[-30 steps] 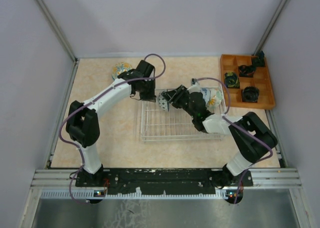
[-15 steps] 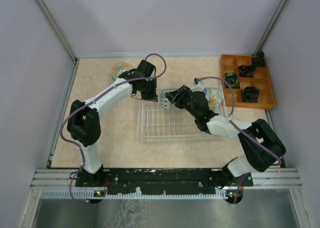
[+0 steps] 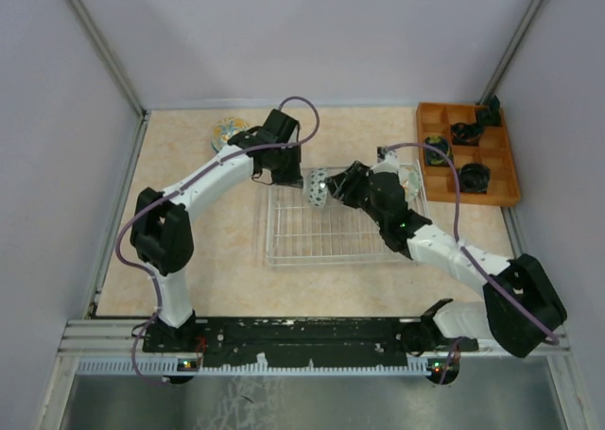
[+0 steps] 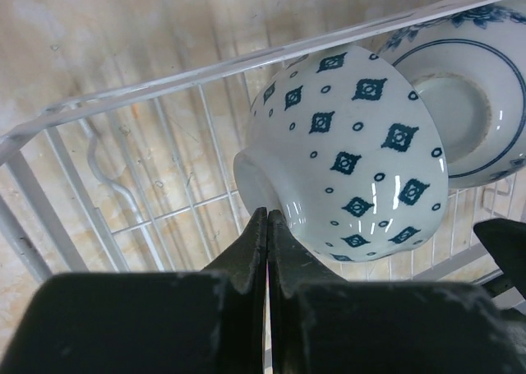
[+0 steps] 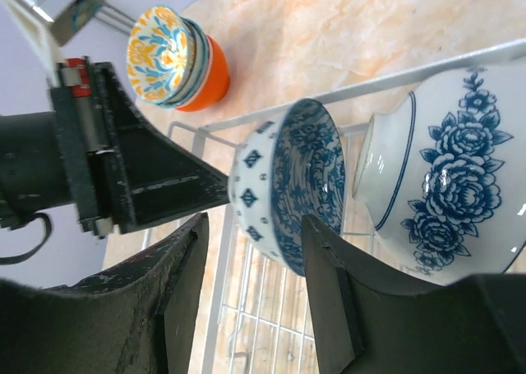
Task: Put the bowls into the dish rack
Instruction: Place the bowl in the dish rack.
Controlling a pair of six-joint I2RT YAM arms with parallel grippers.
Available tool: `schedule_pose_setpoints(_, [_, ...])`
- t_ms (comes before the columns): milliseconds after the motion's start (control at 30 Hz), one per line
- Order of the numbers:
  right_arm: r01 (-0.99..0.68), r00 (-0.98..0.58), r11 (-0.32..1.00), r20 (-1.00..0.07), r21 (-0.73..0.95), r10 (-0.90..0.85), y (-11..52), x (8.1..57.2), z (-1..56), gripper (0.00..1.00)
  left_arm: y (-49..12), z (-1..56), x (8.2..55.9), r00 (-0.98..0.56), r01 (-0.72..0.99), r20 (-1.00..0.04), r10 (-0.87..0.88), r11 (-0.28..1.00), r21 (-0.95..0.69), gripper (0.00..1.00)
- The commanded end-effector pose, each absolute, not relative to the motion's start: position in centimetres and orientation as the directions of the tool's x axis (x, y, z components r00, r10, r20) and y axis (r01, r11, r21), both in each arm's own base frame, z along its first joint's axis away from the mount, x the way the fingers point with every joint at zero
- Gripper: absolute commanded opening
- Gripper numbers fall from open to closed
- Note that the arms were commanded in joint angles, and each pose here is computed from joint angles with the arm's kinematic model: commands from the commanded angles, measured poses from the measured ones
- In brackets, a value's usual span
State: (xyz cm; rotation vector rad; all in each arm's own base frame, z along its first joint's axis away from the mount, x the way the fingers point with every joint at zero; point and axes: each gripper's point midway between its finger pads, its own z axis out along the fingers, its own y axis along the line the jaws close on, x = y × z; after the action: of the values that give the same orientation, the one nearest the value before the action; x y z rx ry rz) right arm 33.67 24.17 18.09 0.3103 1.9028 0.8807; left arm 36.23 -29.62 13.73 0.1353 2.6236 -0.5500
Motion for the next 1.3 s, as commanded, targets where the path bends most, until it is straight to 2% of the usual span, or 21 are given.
schedule_pose_setpoints(0, [-0.24, -0.363, 0.694, -0.726, 0.679, 0.584, 23.2, 33.8, 24.9, 0.5, -31.8, 15.0, 36.8, -0.877, 0.22, -0.48, 0.004, 0.892, -0.394, 0.0])
schedule_pose_setpoints(167, [-0.265, -0.313, 0.702, -0.747, 0.661, 0.586, 22.0, 32.9, 27.9, 0.51, -33.1, 15.5, 36.9, -0.874, 0.24, -0.486, 0.013, 0.88, -0.409, 0.0])
schedule_pose_setpoints(467, [-0.265, -0.3, 0.731, -0.774, 0.629, 0.557, 20.6, 31.7, 29.6, 0.53, -33.8, 16.7, 37.0, -0.861, 0.253, -0.508, 0.008, 0.874, -0.416, 0.01])
schedule_pose_setpoints(567, [-0.269, -0.298, 0.738, -0.783, 0.618, 0.546, 20.1, 31.2, 30.3, 0.58, -33.8, 17.5, 37.2, -0.852, 0.254, -0.524, -0.002, 0.872, -0.418, 0.03])
schedule_pose_setpoints(833, [-0.291, -0.286, 0.794, -0.841, 0.533, 0.46, 18.3, 29.3, 33.0, 0.85, -32.2, 22.6, 38.3, -0.768, 0.253, -0.638, -0.056, 0.888, -0.383, 0.35])
schedule_pose_setpoints(900, [-0.307, -0.297, 0.802, -0.852, 0.512, 0.431, 18.3, 28.8, 33.5, 0.98, -30.9, 24.1, 38.8, -0.728, 0.232, -0.681, -0.083, 0.904, -0.358, 0.42])
schedule_pose_setpoints(1067, [-0.359, -0.329, 0.809, -0.874, 0.466, 0.357, 18.3, 27.1, 33.7, 0.99, -26.1, 26.8, 40.3, -0.674, 0.131, -0.72, -0.163, 0.933, -0.334, 0.61])
schedule_pose_setpoints(1133, [-0.402, -0.349, 0.795, -0.879, 0.454, 0.326, 18.8, 26.4, 33.8, 0.99, -23.5, 27.4, 41.4, -0.664, 0.078, -0.72, -0.202, 0.939, -0.335, 0.72])
schedule_pose_setpoints(1200, [-0.435, -0.375, 0.784, -0.881, 0.442, 0.289, 19.3, 25.7, 34.0, 0.99, -21.0, 27.6, 42.5, -0.651, 0.027, -0.722, -0.236, 0.943, -0.332, 0.94])
schedule_pose_setpoints(1267, [-0.457, -0.399, 0.779, -0.882, 0.429, 0.252, 19.6, 25.3, 33.7, 0.99, -18.7, 27.5, 43.8, -0.647, -0.019, -0.714, -0.267, 0.942, -0.336, 0.99])
